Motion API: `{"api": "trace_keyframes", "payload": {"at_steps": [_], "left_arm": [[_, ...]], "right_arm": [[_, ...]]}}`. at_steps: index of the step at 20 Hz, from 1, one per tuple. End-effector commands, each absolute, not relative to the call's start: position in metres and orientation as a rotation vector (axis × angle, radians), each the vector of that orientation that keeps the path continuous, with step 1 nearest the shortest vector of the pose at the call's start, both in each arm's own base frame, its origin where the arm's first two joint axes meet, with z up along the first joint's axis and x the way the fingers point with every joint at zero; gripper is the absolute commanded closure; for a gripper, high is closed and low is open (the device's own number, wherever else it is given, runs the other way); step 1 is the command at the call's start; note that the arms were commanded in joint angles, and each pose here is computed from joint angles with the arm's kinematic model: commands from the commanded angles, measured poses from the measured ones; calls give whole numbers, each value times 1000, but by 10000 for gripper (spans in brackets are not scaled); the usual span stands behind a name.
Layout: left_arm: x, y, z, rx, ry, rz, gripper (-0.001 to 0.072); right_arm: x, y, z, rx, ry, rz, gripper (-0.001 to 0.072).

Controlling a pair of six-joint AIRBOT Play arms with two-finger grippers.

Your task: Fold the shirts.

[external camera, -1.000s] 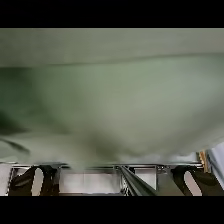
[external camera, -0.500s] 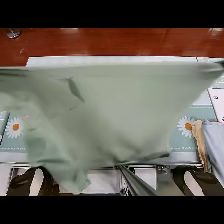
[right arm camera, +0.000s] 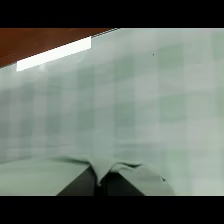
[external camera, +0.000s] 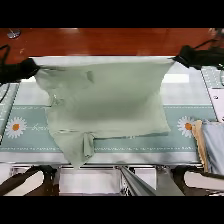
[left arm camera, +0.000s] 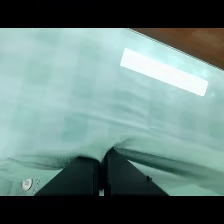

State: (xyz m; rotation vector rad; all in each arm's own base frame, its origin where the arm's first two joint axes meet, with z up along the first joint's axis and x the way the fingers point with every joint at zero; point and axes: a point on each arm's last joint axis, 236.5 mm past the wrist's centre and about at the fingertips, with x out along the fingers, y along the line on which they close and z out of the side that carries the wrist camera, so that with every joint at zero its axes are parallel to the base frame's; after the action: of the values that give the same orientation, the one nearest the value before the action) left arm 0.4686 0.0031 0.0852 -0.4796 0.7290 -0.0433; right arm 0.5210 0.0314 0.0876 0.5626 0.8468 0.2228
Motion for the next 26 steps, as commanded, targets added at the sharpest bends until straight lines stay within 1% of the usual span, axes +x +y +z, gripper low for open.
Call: {"api": "trace_keyframes", "payload": {"at_steps": [1, 3, 6, 8, 10, 12, 14, 15, 17, 19, 22, 23, 24, 25, 26], "left_arm": [[510, -20, 24, -566, 888, -64, 681], [511, -33, 7, -597, 980, -98, 680], [498, -41, 4, -615, 1053, -131, 680], [474, -39, 10, -553, 1138, -210, 680], [444, -32, 13, -566, 1245, -249, 680], [420, -24, 5, -532, 1341, -265, 680], [399, -13, -13, -467, 1432, -228, 680], [388, -17, -22, -475, 1473, -235, 680], [359, -27, -44, -487, 1573, -259, 680], [338, -27, -67, -499, 1634, -239, 680], [335, -28, -79, -513, 1629, -220, 678], [340, -32, -76, -538, 1608, -229, 663], [342, -41, -70, -565, 1598, -271, 454], [340, -47, -64, -578, 1606, -309, 1], [337, -43, -59, -553, 1627, -314, 2]], "right_arm": [[572, 44, 26, 743, 953, 255, 685], [577, 51, 5, 790, 1022, 273, 685], [564, 57, -3, 763, 1091, 316, 685], [548, 53, 7, 731, 1127, 358, 685], [533, 45, 20, 711, 1148, 387, 685], [514, 34, 22, 655, 1209, 383, 685], [483, 23, 1, 542, 1352, 353, 685], [469, 23, -12, 501, 1418, 347, 685], [446, 24, -39, 487, 1512, 331, 685], [437, 26, -61, 508, 1537, 312, 684], [436, 27, -75, 518, 1532, 289, 683], [440, 26, -75, 514, 1516, 283, 533], [443, 29, -73, 533, 1505, 287, 149], [445, 30, -69, 538, 1499, 298, 90], [445, 26, -62, 541, 1498, 301, 90]]}}
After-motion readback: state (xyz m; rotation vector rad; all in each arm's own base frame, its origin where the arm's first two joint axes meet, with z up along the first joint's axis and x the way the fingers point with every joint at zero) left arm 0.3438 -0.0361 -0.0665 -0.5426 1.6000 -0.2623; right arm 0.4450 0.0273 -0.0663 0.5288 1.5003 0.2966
